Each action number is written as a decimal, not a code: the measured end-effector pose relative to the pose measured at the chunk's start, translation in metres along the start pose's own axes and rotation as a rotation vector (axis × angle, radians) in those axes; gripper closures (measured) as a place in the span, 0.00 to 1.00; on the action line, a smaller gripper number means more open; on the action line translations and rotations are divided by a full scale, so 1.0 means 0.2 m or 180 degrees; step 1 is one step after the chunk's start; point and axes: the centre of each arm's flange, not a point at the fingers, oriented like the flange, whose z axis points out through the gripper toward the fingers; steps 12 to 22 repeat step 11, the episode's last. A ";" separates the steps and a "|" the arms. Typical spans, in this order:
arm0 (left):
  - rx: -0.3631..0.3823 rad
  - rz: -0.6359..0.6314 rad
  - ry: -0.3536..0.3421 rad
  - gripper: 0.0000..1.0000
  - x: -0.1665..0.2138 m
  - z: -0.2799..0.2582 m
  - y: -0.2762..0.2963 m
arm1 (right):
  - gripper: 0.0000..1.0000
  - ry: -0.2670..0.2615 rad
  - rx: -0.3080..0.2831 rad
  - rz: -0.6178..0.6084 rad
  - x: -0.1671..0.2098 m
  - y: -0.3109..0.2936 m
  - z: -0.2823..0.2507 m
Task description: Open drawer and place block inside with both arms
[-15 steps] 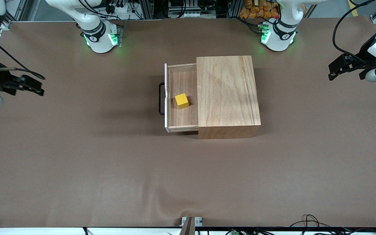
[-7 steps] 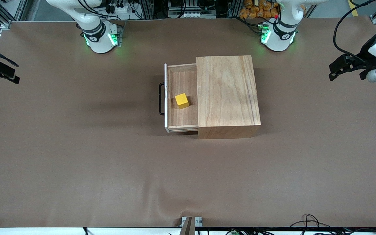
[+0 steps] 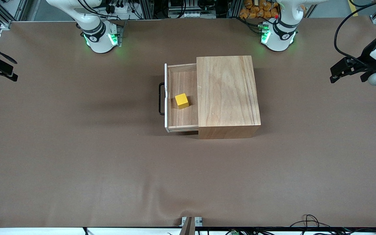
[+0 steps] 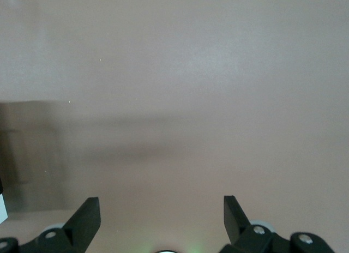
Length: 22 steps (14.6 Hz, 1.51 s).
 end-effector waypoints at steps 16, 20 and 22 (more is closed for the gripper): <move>0.0027 0.0143 0.0039 0.00 0.01 -0.01 0.00 | 0.00 0.0080 -0.0001 -0.0001 -0.01 0.00 -0.04; 0.0027 0.0143 0.0039 0.00 0.01 -0.01 0.00 | 0.00 0.0080 -0.0001 -0.0001 -0.01 0.00 -0.04; 0.0027 0.0143 0.0039 0.00 0.01 -0.01 0.00 | 0.00 0.0080 -0.0001 -0.0001 -0.01 0.00 -0.04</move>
